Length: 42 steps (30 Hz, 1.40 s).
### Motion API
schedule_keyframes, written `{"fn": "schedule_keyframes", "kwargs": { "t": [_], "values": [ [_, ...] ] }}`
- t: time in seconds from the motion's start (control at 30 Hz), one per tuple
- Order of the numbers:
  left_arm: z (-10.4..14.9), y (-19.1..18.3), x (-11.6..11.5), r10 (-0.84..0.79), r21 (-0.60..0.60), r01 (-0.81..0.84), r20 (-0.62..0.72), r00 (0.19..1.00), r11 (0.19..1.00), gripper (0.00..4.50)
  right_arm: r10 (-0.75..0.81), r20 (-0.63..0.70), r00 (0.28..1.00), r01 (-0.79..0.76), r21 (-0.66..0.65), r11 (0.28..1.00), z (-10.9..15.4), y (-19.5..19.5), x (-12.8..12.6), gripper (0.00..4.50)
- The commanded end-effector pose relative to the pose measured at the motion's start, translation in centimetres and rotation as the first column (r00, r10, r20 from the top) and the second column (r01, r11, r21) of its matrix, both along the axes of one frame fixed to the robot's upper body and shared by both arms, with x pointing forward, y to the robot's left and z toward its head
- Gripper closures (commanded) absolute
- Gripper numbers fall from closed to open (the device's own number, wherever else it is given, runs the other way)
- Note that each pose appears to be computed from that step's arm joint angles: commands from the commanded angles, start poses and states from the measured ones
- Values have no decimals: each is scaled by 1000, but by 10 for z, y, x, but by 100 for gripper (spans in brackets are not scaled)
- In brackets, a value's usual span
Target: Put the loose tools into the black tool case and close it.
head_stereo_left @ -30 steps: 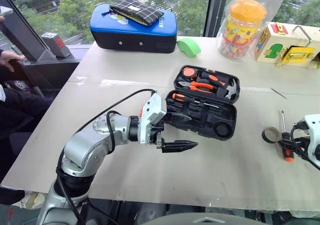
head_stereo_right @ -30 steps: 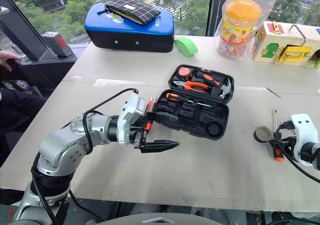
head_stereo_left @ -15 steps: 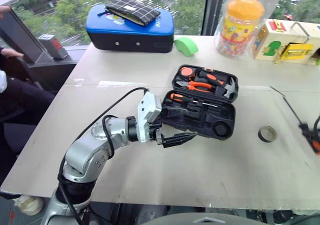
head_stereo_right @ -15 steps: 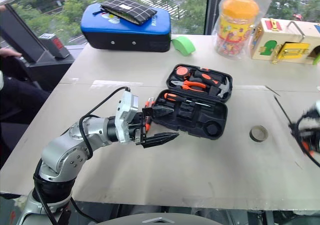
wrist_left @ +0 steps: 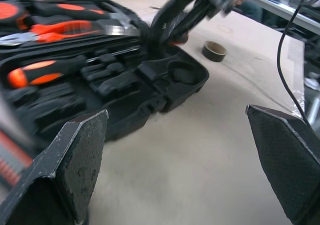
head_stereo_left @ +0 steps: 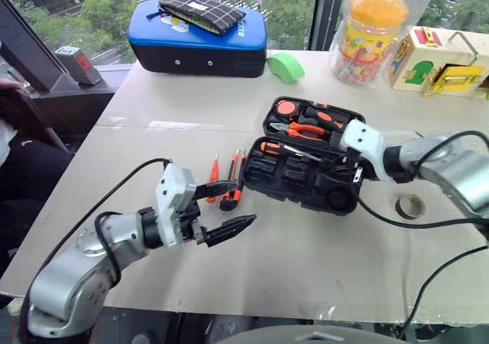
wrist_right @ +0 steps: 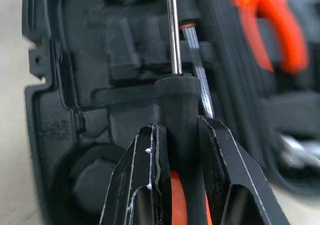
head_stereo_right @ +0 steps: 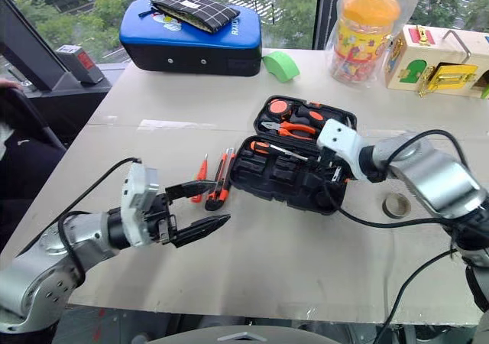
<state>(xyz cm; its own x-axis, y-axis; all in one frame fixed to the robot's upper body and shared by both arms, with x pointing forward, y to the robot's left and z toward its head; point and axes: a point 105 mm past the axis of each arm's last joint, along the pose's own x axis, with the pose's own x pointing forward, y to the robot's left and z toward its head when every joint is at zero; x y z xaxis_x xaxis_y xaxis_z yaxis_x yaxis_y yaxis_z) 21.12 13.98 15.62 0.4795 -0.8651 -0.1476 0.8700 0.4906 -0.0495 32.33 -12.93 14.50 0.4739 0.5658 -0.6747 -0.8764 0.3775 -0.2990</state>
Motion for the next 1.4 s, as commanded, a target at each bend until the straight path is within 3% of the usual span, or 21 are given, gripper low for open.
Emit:
{"fn": "schedule_keyframes", "kwargs": {
  "t": [0.03,0.53,0.73,0.83,0.93,1.07,1.13,1.17,1.2,1.33,1.37,1.4],
  "values": [
    [12,1,-10,12,10,-13,68,998,1000,0,70,20,997,-69,-44,997,3,2,8,420],
    [10,6,-10,78,15,-79,89,993,997,0,0,-86,996,-7,-80,997,-15,-11,26,420],
    [8,5,-9,69,19,-71,91,993,997,0,76,-107,991,-92,-153,984,-28,-21,17,420],
    [7,5,-9,68,19,-70,91,994,997,0,109,-77,991,-119,-149,982,-24,-22,17,283],
    [7,5,-9,71,17,-73,89,994,997,0,124,3,992,-124,-45,991,-3,-16,18,159],
    [4,6,-9,78,16,-80,86,993,997,0,207,82,975,-220,198,955,31,-6,0,159],
    [3,6,-8,83,13,-85,85,993,996,0,157,116,981,-188,340,922,45,-5,-2,159],
    [3,6,-8,85,12,-87,86,993,996,0,124,130,984,-165,384,908,48,-7,-2,216],
    [3,6,-7,88,11,-89,88,992,996,0,94,140,986,-145,422,895,47,-8,-2,233],
    [2,7,-3,99,4,-100,94,991,995,0,-51,171,984,-40,490,871,27,-7,-1,416],
    [1,8,-2,104,1,-105,93,990,994,0,-106,172,979,10,486,874,16,-6,4,444],
    [1,8,-1,108,-2,-108,92,990,994,0,-142,172,975,42,482,875,8,-6,7,444]
  ]
}}
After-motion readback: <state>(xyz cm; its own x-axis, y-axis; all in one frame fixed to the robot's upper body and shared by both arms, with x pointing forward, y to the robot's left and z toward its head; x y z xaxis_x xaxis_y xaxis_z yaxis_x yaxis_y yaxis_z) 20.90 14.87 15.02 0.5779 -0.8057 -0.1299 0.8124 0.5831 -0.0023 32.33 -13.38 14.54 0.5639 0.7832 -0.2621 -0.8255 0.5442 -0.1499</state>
